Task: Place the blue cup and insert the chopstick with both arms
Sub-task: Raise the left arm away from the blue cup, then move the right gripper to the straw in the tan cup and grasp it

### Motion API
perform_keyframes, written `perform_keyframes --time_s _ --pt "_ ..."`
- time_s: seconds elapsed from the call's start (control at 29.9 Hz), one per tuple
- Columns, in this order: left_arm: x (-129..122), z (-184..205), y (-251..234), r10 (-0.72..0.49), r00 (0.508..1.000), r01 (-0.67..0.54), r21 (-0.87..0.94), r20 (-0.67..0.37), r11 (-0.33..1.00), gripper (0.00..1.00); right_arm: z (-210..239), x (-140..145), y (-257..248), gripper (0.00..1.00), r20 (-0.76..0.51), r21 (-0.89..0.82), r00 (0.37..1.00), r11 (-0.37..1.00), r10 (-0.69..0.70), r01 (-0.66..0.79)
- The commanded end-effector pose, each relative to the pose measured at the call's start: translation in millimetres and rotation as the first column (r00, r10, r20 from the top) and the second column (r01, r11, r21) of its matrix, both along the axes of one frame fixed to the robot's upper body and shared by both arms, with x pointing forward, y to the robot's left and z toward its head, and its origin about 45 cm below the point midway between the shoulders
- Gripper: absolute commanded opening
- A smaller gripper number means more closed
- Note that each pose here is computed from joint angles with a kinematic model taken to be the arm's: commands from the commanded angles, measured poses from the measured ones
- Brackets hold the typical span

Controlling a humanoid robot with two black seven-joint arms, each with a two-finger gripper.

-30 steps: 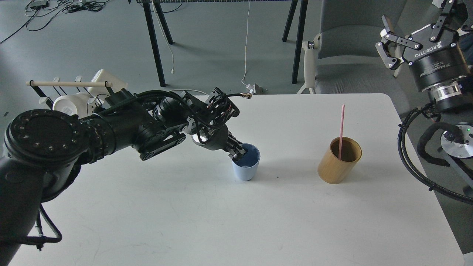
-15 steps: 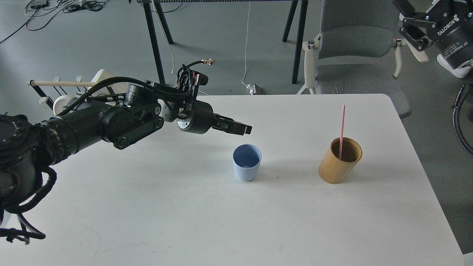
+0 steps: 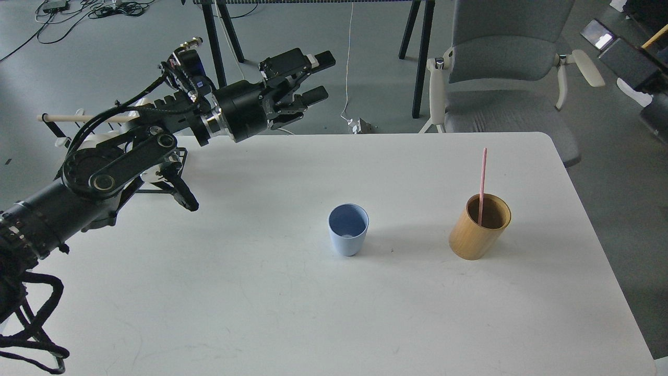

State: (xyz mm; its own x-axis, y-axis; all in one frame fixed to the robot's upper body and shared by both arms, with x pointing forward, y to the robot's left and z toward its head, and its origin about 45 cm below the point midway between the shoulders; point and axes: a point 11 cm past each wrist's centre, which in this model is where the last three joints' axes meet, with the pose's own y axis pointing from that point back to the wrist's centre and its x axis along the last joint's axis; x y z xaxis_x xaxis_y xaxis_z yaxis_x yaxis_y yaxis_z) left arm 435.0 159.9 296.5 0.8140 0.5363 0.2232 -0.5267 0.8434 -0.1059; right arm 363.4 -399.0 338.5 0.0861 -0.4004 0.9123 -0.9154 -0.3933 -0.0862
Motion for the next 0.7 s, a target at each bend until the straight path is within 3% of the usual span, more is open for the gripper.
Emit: perform_keyframes --time_s 0.0,0.37,0.57,0.67 --pt "-3 19 3 0.014 1.0 -0.013 -0.131 0.002 0.991 0.92 -40 -3 2 0.99 -0.042 -0.052 0.999 0.999 -0.006 0.004" --pt "-3 22 23 0.056 0.996 -0.073 -0.287 -0.067 0.955 0.93 -159 -6 40 0.94 -0.22 -0.095 0.975 0.993 0.041 -0.063" --pt "-5 11 27 0.066 0.994 -0.089 -0.283 -0.091 0.955 0.94 -184 -7 60 0.92 -0.254 -0.082 0.965 0.993 0.062 -0.086" --pt "-5 9 27 0.066 0.993 -0.09 -0.284 -0.095 0.955 0.94 -190 -6 69 0.86 -0.261 -0.073 0.962 0.992 0.076 -0.099"
